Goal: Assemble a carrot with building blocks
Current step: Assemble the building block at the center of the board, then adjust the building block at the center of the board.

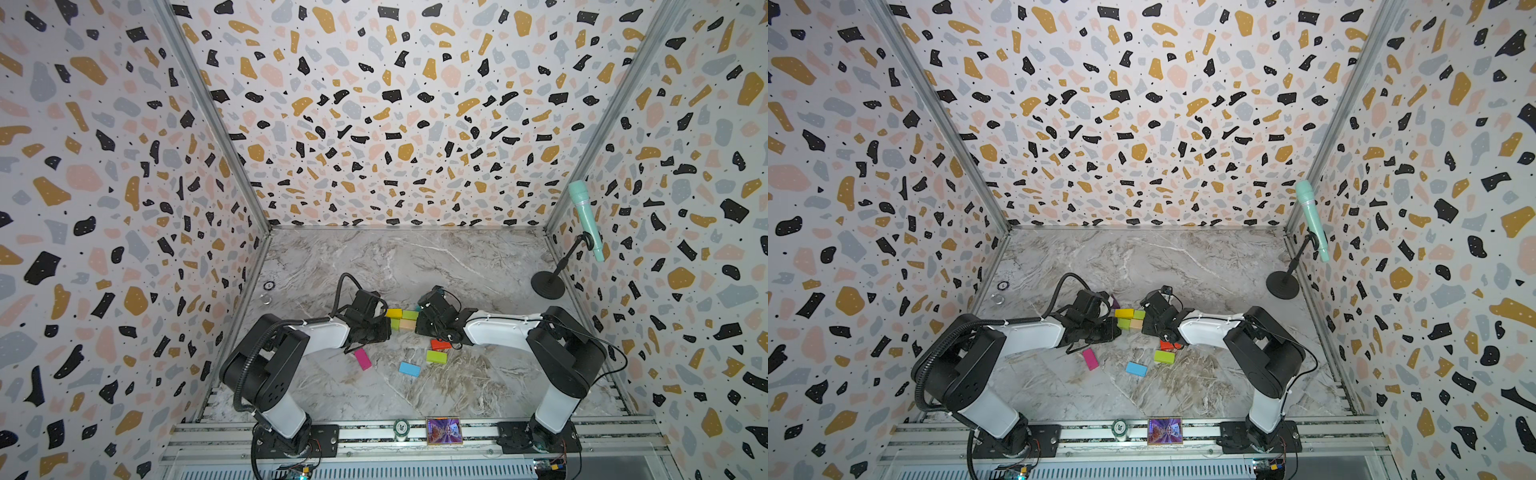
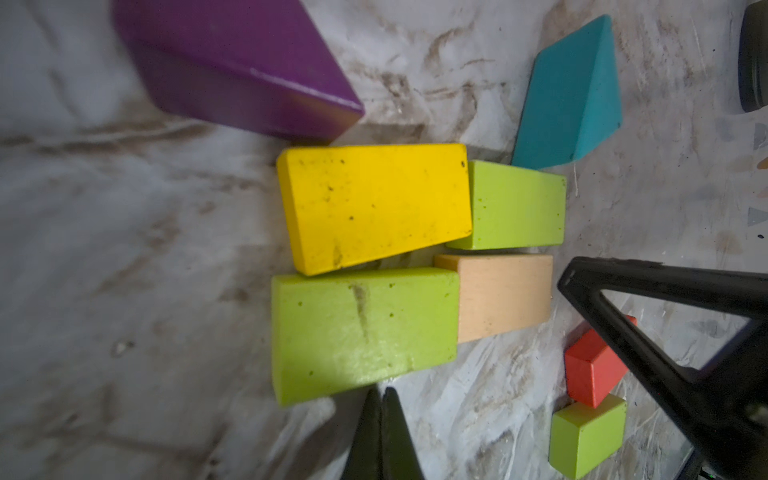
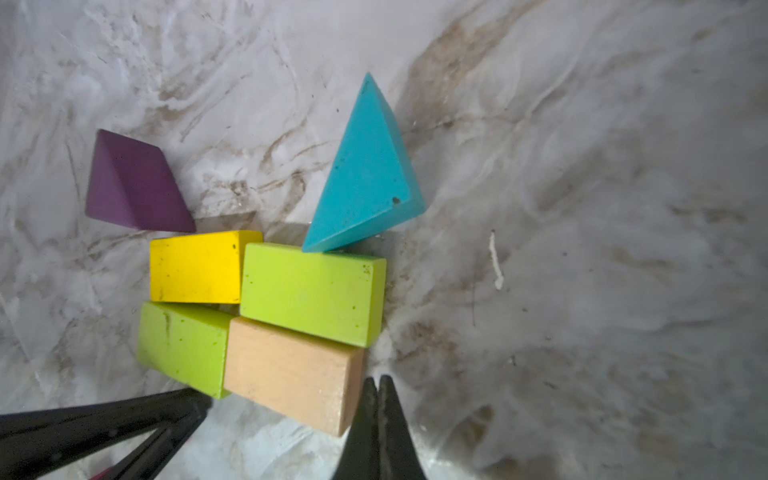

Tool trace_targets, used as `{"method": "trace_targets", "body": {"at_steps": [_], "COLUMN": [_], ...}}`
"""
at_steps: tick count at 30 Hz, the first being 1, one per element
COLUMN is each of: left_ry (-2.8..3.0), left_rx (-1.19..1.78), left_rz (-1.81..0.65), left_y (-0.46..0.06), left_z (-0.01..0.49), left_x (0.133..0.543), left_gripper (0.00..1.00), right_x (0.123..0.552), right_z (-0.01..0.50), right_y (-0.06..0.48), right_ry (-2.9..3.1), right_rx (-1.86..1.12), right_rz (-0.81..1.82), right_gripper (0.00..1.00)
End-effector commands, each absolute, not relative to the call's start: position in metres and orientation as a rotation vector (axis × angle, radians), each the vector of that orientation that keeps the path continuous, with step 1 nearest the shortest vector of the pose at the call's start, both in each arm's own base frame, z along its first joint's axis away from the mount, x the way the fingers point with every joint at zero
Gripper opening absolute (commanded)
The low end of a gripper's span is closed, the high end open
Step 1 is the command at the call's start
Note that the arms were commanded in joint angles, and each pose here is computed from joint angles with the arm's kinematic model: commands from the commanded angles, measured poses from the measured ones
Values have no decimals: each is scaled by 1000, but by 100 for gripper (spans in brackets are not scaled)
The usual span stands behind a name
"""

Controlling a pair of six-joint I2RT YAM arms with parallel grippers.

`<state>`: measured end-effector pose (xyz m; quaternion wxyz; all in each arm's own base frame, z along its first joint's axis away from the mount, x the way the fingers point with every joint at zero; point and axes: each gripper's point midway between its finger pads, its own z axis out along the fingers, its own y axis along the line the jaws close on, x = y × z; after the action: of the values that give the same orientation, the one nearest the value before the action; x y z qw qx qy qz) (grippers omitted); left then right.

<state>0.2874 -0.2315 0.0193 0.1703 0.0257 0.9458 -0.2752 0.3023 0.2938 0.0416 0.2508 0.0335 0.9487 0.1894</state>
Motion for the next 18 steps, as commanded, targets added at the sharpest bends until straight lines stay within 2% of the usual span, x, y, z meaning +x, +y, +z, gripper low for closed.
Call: {"method": "trace_targets", "body": {"at_steps": [1,7,18], "left_ry": [2678,2673,2657], "left_rx": [81,96,117], "left_rz": [-764,-764,-766], "left_y": [-235,-239,-244], "left_z": [21,22,26], "left_x": [293,297,301], "left_gripper": [0,0,0], "right_x": [300,293,284], "right_z": [63,75,67], "right_y": [284,276,271], "right_ry": [2548,2528,2544], "right_rx": [126,142,161], "right_rz": [519,541,535], "right_gripper": [0,1,1]}}
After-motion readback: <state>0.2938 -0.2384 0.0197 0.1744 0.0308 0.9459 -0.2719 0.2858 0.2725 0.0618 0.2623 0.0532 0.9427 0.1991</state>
